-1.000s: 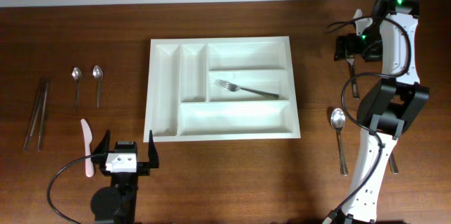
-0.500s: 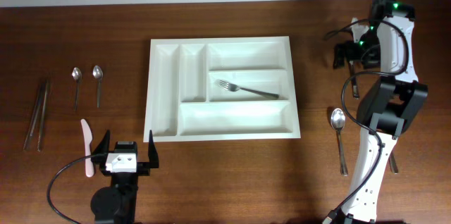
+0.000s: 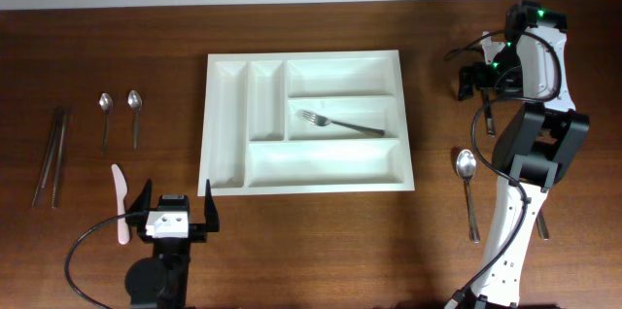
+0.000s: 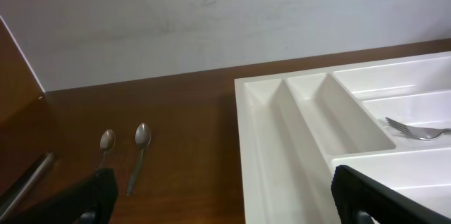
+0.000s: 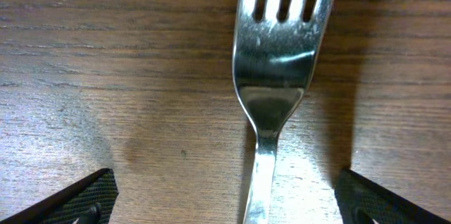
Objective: Pack container
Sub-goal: 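Lower the right gripper onto the middle fork and grasp it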
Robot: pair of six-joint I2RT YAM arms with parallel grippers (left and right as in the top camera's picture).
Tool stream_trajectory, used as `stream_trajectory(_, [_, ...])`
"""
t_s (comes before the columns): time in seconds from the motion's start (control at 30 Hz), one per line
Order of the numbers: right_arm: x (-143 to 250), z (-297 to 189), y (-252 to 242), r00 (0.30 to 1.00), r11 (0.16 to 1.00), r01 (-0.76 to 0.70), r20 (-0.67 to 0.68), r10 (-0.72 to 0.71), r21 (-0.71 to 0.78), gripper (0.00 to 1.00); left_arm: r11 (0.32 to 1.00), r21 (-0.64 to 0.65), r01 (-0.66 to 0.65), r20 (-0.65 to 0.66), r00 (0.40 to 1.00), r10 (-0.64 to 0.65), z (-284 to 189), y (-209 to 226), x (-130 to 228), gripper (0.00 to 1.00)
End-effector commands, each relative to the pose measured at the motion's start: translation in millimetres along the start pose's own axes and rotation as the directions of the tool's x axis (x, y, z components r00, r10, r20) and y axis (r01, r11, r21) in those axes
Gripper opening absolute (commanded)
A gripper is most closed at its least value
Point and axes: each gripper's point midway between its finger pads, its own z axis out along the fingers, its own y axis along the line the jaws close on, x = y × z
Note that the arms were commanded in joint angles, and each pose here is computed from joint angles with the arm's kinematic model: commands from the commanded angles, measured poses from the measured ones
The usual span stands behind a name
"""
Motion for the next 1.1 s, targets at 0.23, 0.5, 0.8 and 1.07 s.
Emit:
stream_trajectory(0.23, [6,14,-13,0.999,0.999,0.003,-0.034,-0.001,0.050,0.76,1.000,-0.007,-0.013,-0.001,1.000,0.013,0,1,2,0.99])
stream_trajectory(0.5, [11,13,-19,0.998,0.996,0.029,-0.058,-0.024,0.085,0.72,1.000,-0.007,-0.012,-0.001,1.000,0.012,0,1,2,0.99])
stream_trajectory(0.8, [10,13,-20,0.998,0.996,0.031,-0.054,-0.027,0.087,0.41,1.000,-0.007,-0.012,-0.001,1.000,0.012,0,1,2,0.99])
stream_trajectory(1.07, [7,13,-20,0.999,0.995,0.032,-0.044,-0.028,0.090,0.33,1.000,-0.007,-0.012,-0.001,1.000,0.012,0,1,2,0.99])
